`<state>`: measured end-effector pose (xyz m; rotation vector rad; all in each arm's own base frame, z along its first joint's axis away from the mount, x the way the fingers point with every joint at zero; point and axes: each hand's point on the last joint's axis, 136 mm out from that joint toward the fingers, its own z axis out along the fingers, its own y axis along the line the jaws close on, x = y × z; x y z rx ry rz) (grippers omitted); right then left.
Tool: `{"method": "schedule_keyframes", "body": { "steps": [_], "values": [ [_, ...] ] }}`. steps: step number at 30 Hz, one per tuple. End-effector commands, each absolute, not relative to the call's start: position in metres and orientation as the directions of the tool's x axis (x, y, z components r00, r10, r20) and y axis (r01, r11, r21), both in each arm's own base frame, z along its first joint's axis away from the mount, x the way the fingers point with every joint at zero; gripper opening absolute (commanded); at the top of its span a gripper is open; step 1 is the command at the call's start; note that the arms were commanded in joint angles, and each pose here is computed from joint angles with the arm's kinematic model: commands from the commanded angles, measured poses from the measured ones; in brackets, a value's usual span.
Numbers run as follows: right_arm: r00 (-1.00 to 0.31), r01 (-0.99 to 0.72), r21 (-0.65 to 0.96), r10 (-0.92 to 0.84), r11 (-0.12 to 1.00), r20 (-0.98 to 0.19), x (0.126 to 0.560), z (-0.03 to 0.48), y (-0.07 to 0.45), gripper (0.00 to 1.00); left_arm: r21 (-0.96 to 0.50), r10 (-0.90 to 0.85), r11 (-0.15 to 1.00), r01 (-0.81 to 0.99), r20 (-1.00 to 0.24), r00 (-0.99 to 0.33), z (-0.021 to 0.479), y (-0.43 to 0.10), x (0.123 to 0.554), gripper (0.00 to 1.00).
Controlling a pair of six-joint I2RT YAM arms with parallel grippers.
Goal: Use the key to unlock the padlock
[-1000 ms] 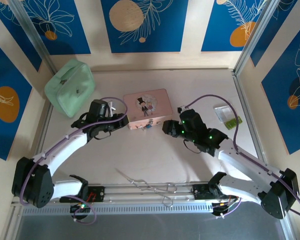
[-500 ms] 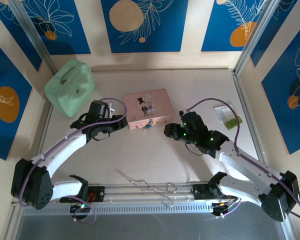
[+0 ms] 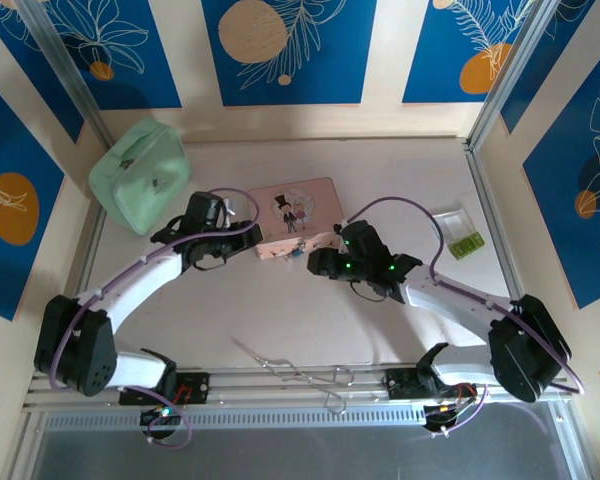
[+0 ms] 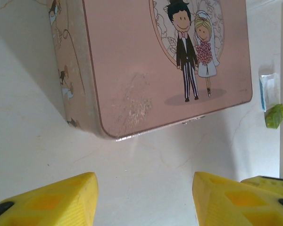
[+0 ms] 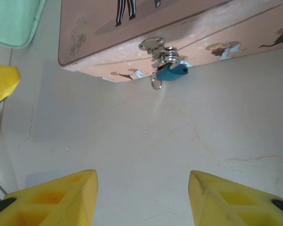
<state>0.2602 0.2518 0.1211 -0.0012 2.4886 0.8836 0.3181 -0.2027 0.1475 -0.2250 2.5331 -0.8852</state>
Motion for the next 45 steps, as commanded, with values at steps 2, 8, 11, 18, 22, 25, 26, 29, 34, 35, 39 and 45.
{"method": "schedule_keyframes", "body": {
  "steps": [2,8,11,18,22,25,26,29,34,35,39,45],
  "values": [
    [-0.873,-0.205,0.6,0.132,0.774,-0.469,0.267,0.115,0.266,0.52,-0.626,-0.296,0.779,0.005,-0.376,-0.878,0.152,-0.21,0.333,0.6],
    [-0.826,-0.304,0.586,0.099,0.752,-0.555,0.269,0.094,0.284,0.49,-0.598,-0.3,0.801,-0.012,-0.385,-0.873,0.137,-0.21,0.349,0.63],
    [-0.771,-0.332,0.552,0.118,0.765,-0.626,0.276,0.09,0.289,0.5,-0.582,-0.282,0.813,-0.014,-0.373,-0.884,0.13,-0.212,0.352,0.66],
    [-0.741,-0.27,0.546,0.191,0.793,-0.644,0.295,0.076,0.282,0.5,-0.575,-0.261,0.818,-0.01,-0.356,-0.897,0.12,-0.215,0.362,0.66],
    [-0.797,-0.236,0.624,0.219,0.745,-0.563,0.296,0.069,0.277,0.48,-0.6,-0.276,0.8,-0.014,-0.347,-0.896,0.119,-0.221,0.367,0.63],
    [-0.799,-0.256,0.618,0.197,0.743,-0.568,0.295,0.069,0.278,0.48,-0.616,-0.282,0.788,-0.02,-0.332,-0.9,0.116,-0.225,0.369,0.62],
    [-0.802,-0.266,0.615,0.184,0.743,-0.569,0.295,0.069,0.28,0.48,-0.622,-0.281,0.783,-0.019,-0.326,-0.903,0.116,-0.227,0.37,0.61],
    [-0.803,-0.31,0.61,0.143,0.729,-0.579,0.293,0.069,0.286,0.48,-0.622,-0.277,0.783,-0.017,-0.324,-0.905,0.115,-0.228,0.371,0.6],
    [-0.803,-0.312,0.585,0.121,0.749,-0.583,0.301,0.056,0.285,0.48,-0.606,-0.26,0.795,-0.012,-0.323,-0.91,0.115,-0.226,0.369,0.59],
    [-0.803,-0.307,0.585,0.126,0.751,-0.582,0.304,0.053,0.284,0.48,-0.599,-0.255,0.801,-0.012,-0.323,-0.911,0.114,-0.225,0.368,0.58],
    [-0.803,-0.304,0.584,0.127,0.753,-0.583,0.311,0.046,0.285,0.48,-0.581,-0.242,0.814,-0.013,-0.319,-0.917,0.11,-0.221,0.363,0.57],
    [-0.799,-0.3,0.559,0.116,0.773,-0.59,0.322,0.04,0.289,0.49,-0.581,-0.235,0.814,-0.01,-0.313,-0.92,0.109,-0.22,0.359,0.56]
  ]
}}
